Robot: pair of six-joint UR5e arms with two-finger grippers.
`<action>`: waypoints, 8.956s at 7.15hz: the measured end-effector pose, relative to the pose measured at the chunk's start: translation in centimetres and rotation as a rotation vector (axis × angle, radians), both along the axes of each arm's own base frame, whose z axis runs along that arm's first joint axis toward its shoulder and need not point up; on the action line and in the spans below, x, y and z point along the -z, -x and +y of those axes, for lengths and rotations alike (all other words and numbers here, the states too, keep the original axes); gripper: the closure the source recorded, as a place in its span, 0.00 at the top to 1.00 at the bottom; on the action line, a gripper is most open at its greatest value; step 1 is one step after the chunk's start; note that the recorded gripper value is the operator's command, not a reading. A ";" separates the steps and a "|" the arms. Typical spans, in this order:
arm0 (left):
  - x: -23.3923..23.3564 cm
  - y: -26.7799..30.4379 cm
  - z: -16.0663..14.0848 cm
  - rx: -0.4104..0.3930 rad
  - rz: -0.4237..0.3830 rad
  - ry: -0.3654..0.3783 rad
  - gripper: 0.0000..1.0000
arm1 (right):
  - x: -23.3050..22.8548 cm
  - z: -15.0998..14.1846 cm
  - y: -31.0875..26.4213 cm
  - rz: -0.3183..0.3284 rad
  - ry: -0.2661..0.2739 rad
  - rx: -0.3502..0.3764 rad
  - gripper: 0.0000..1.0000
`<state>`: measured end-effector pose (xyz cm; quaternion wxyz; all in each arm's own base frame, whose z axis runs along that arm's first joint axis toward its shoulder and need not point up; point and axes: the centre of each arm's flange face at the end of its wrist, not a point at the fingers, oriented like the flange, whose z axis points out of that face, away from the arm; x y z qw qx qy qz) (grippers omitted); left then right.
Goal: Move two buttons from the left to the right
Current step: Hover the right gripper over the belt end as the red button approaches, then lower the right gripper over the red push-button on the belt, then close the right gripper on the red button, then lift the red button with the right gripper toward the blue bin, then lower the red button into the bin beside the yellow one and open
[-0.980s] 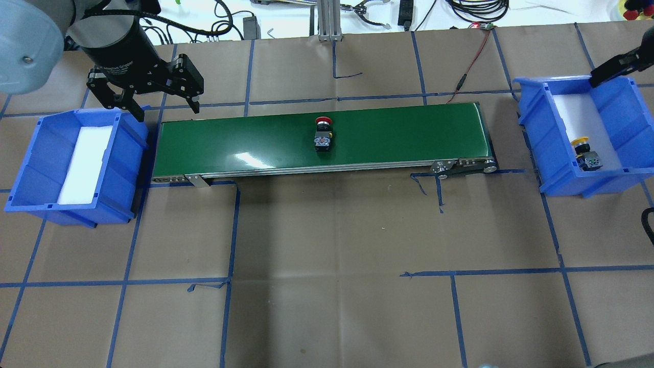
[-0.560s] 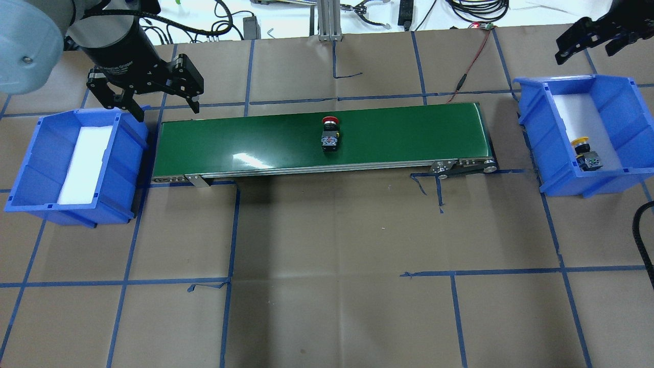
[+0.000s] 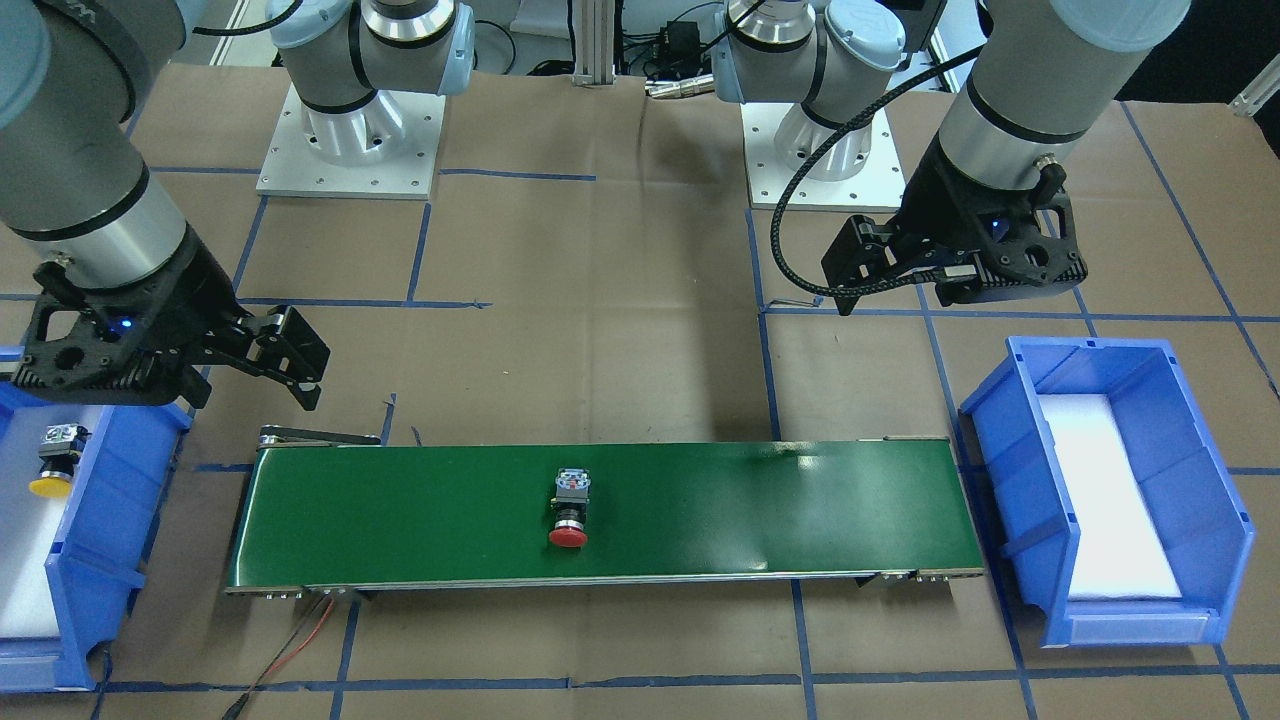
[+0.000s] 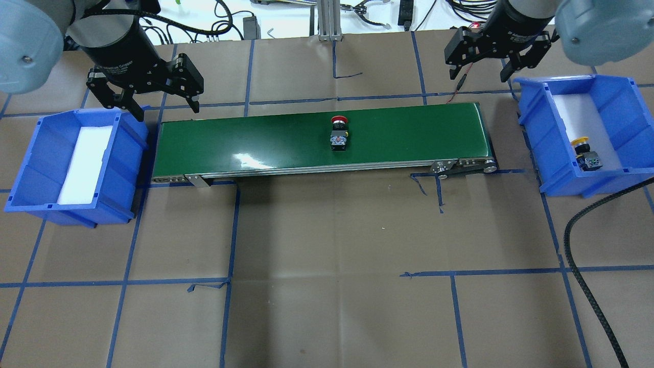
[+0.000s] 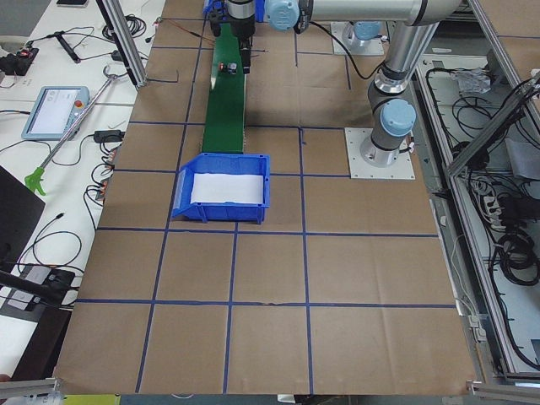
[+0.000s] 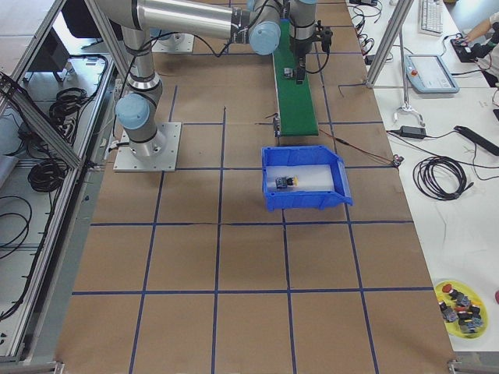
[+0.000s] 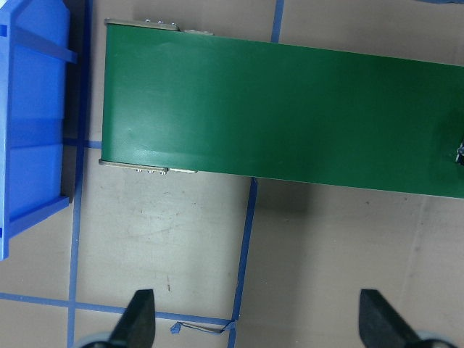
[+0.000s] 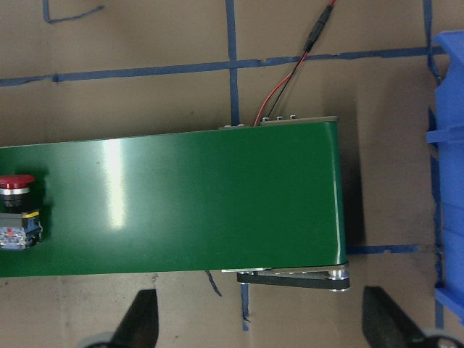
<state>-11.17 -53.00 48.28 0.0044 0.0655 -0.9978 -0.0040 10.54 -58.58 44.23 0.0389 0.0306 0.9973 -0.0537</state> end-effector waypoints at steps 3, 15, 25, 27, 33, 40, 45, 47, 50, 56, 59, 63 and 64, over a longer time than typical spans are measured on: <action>0.1 0.0 0.0 0.000 0.000 -0.001 1.00 | 1.9 0.2 -1.0 0.010 -0.014 0.000 1.00; 0.0 0.0 0.0 0.001 0.001 -0.001 1.00 | 12.5 -0.4 -6.4 -0.070 0.056 -0.003 1.00; 0.1 0.0 0.0 0.000 0.001 -0.003 1.00 | 17.9 -3.1 -8.8 -0.064 -0.013 0.041 0.99; 0.2 0.0 0.0 0.000 0.001 -0.003 1.00 | 18.4 -2.8 -8.7 -0.054 -0.030 0.042 0.98; 0.1 0.0 0.0 0.000 0.001 -0.002 1.00 | 20.0 -2.9 -7.9 0.032 -0.090 0.042 0.07; 0.1 0.0 0.0 0.000 0.001 -0.002 1.00 | 3.9 -4.6 4.2 0.086 -0.074 -0.084 0.06; 0.1 0.0 0.0 -0.001 0.001 -0.003 1.00 | 6.2 -5.2 28.2 0.144 -0.003 -0.315 0.06; 0.1 0.0 0.0 -0.002 0.000 -0.002 1.00 | 10.6 -6.7 29.8 0.134 -0.016 -0.348 0.06; 0.1 0.0 0.0 -0.002 0.000 -0.002 1.00 | 15.7 -7.9 30.4 0.117 -0.037 -0.355 0.06; 0.2 0.0 0.0 -0.002 0.001 -0.004 1.00 | 21.2 -7.1 29.9 0.085 -0.096 -0.296 0.09; 0.3 0.0 0.0 -0.002 0.001 -0.006 1.00 | 21.3 -7.2 30.1 0.087 -0.097 -0.293 0.51; 0.4 0.0 0.0 -0.002 0.001 -0.007 1.00 | 21.4 -7.3 30.0 0.077 -0.093 -0.291 0.87; 0.4 0.0 0.0 -0.002 0.002 -0.008 1.00 | 20.9 -7.4 30.1 0.082 -0.085 -0.290 0.99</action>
